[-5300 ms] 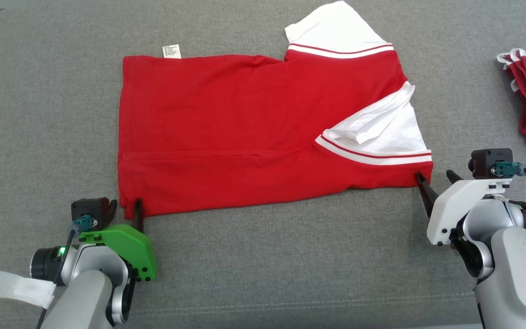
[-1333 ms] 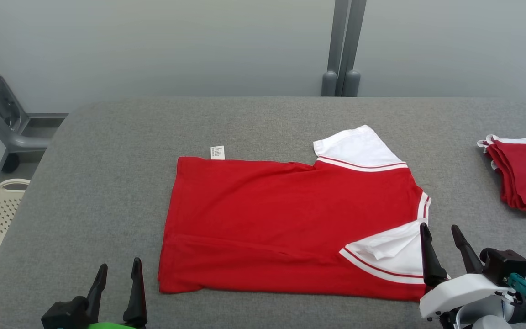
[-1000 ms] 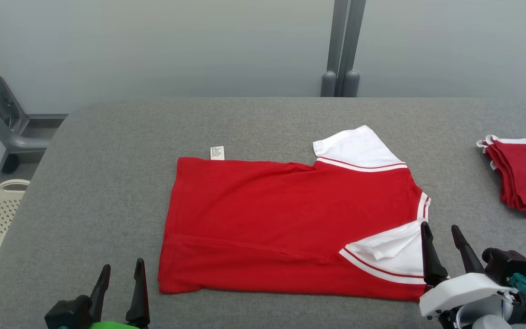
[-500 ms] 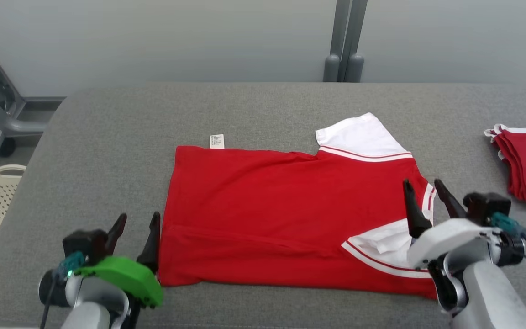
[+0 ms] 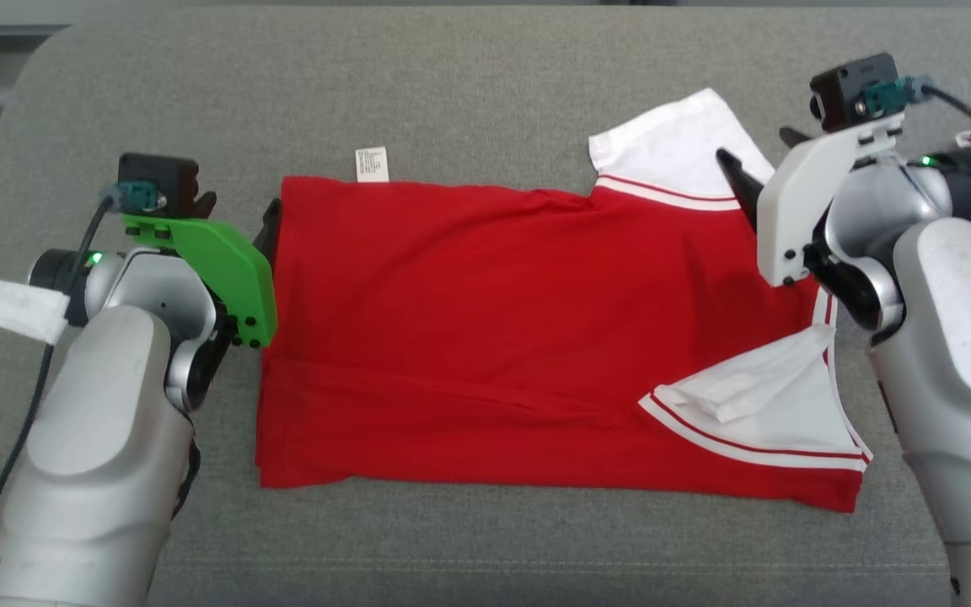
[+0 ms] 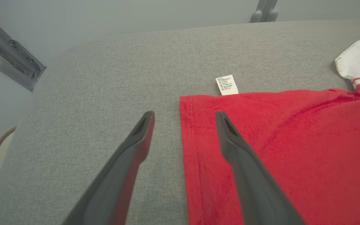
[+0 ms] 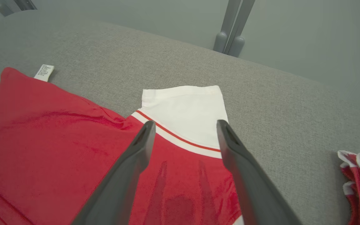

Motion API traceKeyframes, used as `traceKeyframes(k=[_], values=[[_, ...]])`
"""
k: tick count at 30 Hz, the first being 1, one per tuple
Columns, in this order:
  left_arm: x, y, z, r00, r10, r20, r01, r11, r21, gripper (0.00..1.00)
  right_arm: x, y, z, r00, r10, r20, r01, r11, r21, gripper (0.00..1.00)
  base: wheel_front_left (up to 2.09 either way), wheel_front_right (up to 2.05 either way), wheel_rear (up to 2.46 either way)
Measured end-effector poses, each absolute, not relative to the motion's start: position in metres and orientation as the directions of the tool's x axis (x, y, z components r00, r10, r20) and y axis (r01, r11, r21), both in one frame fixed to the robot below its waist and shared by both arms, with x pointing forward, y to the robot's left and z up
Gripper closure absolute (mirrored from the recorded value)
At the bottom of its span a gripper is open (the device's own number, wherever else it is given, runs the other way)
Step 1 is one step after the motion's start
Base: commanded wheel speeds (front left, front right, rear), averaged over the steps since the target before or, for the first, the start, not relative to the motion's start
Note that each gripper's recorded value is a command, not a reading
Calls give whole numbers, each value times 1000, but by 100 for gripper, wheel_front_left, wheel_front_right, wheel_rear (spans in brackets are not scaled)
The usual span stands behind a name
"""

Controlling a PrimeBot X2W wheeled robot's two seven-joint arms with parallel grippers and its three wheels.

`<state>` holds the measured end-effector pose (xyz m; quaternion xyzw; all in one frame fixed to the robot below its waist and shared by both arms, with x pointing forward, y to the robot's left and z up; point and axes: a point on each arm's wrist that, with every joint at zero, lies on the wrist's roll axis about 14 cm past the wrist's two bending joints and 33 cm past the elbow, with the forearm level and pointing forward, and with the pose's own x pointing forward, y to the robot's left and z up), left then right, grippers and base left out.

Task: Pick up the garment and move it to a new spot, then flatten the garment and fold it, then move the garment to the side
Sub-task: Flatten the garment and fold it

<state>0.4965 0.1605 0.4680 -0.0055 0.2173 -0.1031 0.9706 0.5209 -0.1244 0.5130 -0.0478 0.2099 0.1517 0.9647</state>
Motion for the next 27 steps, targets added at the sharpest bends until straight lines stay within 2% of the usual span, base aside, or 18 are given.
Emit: traceKeyframes(k=[6, 11, 17, 22, 27], values=[[530, 159, 442, 829, -200, -522, 236, 972, 3, 0, 547, -136, 490, 790, 222, -571, -357, 925, -134, 0, 0, 0, 0], [546, 161, 411, 770, -178, -612, 248, 968, 30, 0, 568, -154, 472, 752, 172, -636, -353, 920, -169, 0, 0, 0, 0], [570, 164, 389, 727, -150, -670, 260, 963, 67, 0, 594, -167, 457, 738, 131, -662, -348, 915, -206, 0, 0, 0, 0], [573, 169, 371, 665, -116, -738, 270, 958, 93, 0, 601, -171, 441, 720, 118, -684, -352, 911, -213, 0, 0, 0, 0], [578, 170, 367, 648, -114, -753, 279, 956, 96, 0, 607, -175, 432, 713, 110, -692, -349, 912, -214, 0, 0, 0, 0]])
